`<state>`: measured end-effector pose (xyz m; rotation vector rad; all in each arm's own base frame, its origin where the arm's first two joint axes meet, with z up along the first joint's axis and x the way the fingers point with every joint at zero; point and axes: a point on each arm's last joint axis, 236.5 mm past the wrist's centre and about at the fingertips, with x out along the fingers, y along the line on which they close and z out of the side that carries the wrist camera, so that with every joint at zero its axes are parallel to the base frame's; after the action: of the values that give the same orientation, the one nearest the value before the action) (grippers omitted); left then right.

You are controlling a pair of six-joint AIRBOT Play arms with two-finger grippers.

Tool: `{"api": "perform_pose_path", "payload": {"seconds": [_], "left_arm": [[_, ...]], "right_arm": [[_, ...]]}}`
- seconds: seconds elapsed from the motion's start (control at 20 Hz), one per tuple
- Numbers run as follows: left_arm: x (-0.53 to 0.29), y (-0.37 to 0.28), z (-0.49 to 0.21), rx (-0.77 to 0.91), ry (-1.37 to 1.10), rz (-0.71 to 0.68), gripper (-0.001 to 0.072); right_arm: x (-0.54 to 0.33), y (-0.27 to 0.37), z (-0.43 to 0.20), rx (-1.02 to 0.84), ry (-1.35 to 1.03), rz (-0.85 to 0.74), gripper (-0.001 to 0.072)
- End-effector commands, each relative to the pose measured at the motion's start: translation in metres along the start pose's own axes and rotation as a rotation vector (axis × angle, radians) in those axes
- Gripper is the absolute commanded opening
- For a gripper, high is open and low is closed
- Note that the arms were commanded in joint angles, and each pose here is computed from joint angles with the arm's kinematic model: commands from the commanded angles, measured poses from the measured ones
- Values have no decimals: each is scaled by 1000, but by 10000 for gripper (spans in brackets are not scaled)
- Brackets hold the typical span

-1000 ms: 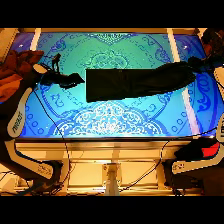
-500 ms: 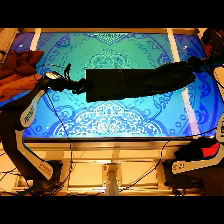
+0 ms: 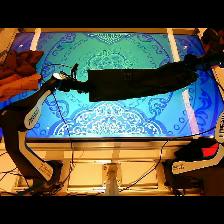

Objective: Fold the clothes and pants, and hang the long-sleeved shirts on hangers.

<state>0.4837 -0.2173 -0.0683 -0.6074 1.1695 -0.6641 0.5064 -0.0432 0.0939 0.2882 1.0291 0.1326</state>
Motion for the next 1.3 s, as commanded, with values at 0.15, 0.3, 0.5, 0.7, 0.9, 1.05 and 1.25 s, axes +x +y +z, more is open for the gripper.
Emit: {"api": "perform_pose_path", "payload": {"seconds": [0.15,0.3,0.5,0.7,0.9,1.05,1.25], "left_arm": [[-101,-74,41,86,-168,-50,34],[-149,-100,40,180,-212,-5,34],[-203,-93,17,226,-196,218,34],[-260,-90,12,238,-271,342,35],[-300,-86,17,224,-366,385,35],[-298,-85,18,221,-361,381,34],[-272,-97,16,252,-322,350,35]], "right_arm": [[49,99,-3,-51,-20,108,29],[101,178,-50,-56,114,205,29],[153,305,-138,-190,239,335,28],[177,397,-224,-219,308,406,27],[165,480,-285,-240,289,534,26],[154,517,-314,-274,256,595,26],[165,481,-303,-382,265,491,27]]}}
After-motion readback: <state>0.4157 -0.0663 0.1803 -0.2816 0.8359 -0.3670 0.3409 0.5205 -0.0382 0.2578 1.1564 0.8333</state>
